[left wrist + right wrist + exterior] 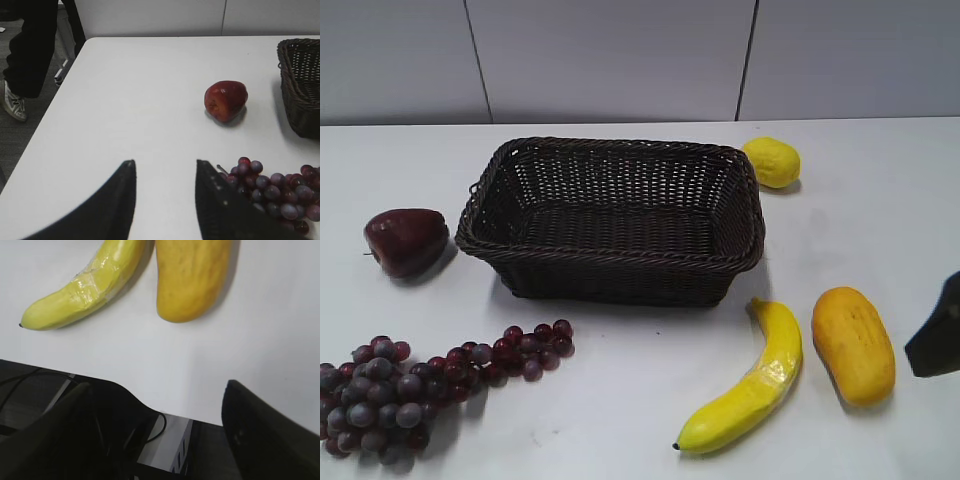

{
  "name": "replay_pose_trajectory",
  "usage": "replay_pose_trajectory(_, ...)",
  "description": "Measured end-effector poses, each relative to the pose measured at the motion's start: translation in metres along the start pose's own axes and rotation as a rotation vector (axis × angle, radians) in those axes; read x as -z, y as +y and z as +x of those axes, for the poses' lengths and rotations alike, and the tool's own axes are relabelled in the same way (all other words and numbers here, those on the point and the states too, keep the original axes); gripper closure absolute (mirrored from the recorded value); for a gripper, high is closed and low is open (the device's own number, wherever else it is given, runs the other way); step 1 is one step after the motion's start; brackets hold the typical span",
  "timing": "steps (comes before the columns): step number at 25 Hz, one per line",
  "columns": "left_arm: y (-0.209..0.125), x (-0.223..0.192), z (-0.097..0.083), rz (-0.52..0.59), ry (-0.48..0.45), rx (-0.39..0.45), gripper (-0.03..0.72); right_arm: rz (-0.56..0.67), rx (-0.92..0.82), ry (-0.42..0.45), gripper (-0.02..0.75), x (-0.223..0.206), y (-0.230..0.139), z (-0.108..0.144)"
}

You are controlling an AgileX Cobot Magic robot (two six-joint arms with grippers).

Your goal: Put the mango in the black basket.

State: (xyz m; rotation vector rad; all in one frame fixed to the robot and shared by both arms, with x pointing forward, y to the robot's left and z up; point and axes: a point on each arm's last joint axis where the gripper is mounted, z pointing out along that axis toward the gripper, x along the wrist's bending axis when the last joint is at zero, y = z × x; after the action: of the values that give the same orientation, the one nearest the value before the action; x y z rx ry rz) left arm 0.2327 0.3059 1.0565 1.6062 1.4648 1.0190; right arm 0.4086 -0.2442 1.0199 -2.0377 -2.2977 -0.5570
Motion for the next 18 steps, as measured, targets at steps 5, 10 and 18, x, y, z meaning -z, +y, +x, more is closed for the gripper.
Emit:
replay_pose_trajectory(5, 0.000, 0.000, 0.000, 0.000, 0.000, 0.000, 0.383, 0.110, 0.041, -0.103, 0.141, -0.034, 0.026, 0.017)
replay_pose_trajectory(10, 0.000, 0.000, 0.000, 0.000, 0.000, 0.000, 0.383, 0.128, 0.041, -0.277, 0.141, -0.065, 0.046, 0.027)
replay_pose_trajectory(18, 0.000, 0.000, 0.000, 0.000, 0.000, 0.000, 0.383, 0.181, -0.002, -0.285, 0.141, -0.110, 0.061, 0.026)
